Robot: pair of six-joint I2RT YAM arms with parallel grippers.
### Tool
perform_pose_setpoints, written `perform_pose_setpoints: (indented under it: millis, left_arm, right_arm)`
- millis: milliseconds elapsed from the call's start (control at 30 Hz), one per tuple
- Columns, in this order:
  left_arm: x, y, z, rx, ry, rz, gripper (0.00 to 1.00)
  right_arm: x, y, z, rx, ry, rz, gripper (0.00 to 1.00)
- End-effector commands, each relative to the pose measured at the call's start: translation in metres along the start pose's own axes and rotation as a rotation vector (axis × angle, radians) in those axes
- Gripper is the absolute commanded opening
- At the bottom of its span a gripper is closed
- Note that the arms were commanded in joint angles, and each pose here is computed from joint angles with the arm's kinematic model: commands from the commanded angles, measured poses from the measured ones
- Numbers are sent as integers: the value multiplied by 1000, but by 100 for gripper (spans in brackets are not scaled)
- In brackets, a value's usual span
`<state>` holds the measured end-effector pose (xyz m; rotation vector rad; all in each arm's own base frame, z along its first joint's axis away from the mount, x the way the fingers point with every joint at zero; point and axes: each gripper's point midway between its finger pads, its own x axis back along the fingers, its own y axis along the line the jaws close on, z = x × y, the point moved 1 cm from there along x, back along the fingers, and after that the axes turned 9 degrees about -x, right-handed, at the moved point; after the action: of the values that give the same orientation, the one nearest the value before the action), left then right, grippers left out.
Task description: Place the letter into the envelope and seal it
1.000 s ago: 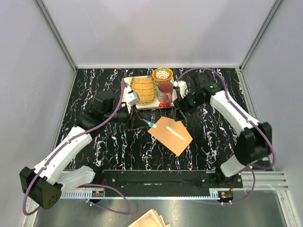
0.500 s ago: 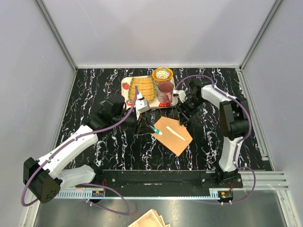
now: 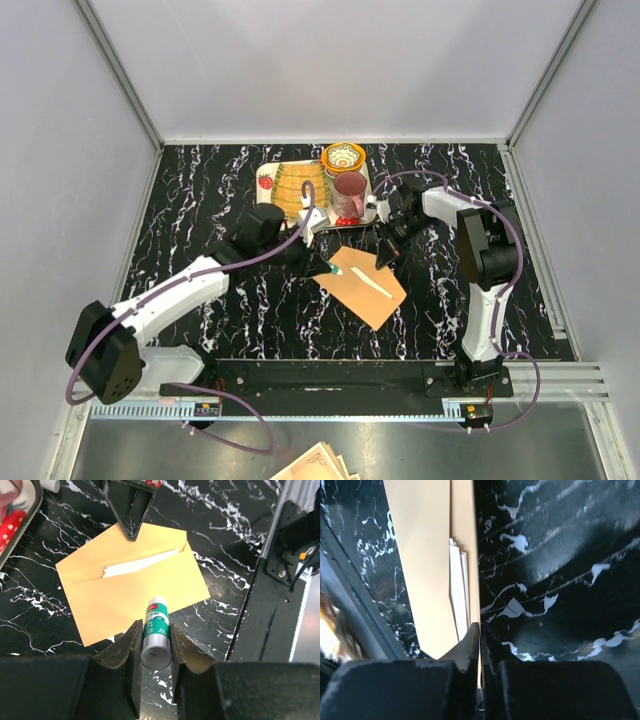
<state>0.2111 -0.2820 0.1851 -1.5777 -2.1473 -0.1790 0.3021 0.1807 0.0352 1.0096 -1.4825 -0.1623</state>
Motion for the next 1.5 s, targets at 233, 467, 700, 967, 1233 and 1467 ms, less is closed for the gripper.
perform_pose_setpoints:
  millis: [233,467,700,967,1233,1467]
  left_arm:
    - [-50,15,19,-259,91,-31,0]
    - [-81,10,19,-325,112,-9,0]
    - [-100,4,17,-346,121,-3,0]
    - [-113,14,27,-341,204,-3,0]
    - [-119,19,37,-328,238,-8,0]
    - [-124,24,45,-301,262,-14,0]
  right_arm:
    - [24,11,0,-363,-283,-78,0]
    - [20,11,10,-436,-347,-52,0]
    - [15,7,13,-459,-352,-58,0]
    - [9,4,16,-493,-323,-64,0]
    - [5,-3,16,-514,-294,-52,0]
    - [6,-10,15,-530,-309,-9,0]
